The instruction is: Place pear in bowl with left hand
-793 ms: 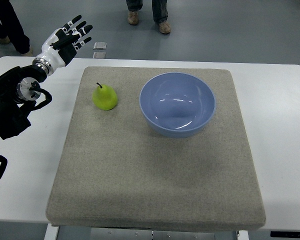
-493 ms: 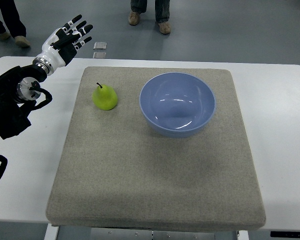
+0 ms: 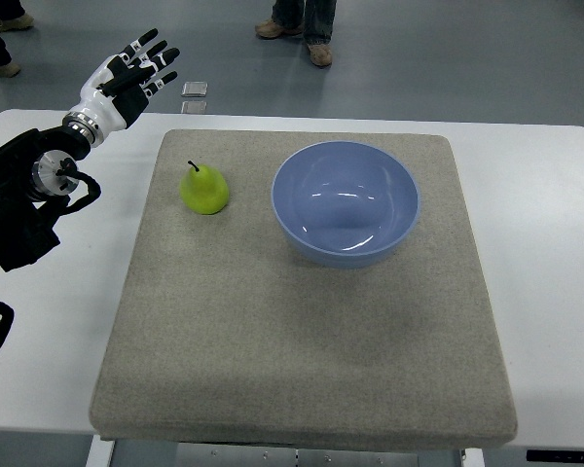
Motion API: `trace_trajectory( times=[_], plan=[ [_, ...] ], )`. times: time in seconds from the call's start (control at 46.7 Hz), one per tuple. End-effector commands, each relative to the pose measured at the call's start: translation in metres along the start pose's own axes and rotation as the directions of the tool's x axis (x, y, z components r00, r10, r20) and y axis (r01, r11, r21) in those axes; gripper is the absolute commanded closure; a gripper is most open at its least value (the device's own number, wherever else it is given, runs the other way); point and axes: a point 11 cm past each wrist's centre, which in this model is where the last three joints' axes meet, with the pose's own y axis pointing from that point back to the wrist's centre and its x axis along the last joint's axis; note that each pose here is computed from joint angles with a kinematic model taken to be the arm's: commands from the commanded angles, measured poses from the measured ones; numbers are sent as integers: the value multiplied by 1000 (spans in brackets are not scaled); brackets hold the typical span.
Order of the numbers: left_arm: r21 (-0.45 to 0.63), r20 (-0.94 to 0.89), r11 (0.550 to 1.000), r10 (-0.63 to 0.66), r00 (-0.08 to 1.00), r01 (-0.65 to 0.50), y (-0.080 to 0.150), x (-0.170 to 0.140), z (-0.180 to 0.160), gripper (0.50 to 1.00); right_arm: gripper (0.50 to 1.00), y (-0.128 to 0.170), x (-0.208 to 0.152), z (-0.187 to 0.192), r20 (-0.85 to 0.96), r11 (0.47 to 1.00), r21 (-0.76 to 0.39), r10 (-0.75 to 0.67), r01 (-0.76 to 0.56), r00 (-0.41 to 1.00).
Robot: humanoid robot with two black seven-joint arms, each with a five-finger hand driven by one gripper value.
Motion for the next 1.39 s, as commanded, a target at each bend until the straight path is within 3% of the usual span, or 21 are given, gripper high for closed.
trace_trajectory(
  times=[0.0, 0.729, 1.371],
  plan=[
    [0, 1, 1000, -3, 1000, 3, 0, -1, 0, 538, 574, 0, 0, 0, 0, 1000, -1, -1, 1, 1000],
    [31, 42, 999, -41, 998, 40, -1, -8, -2, 538, 574, 0, 0, 0, 0, 1000, 0, 1, -1, 1000],
    [172, 447, 978, -182, 876, 116, -4, -21, 16, 540, 574, 0, 0, 0, 0, 1000, 0, -1, 1, 1000]
  ],
)
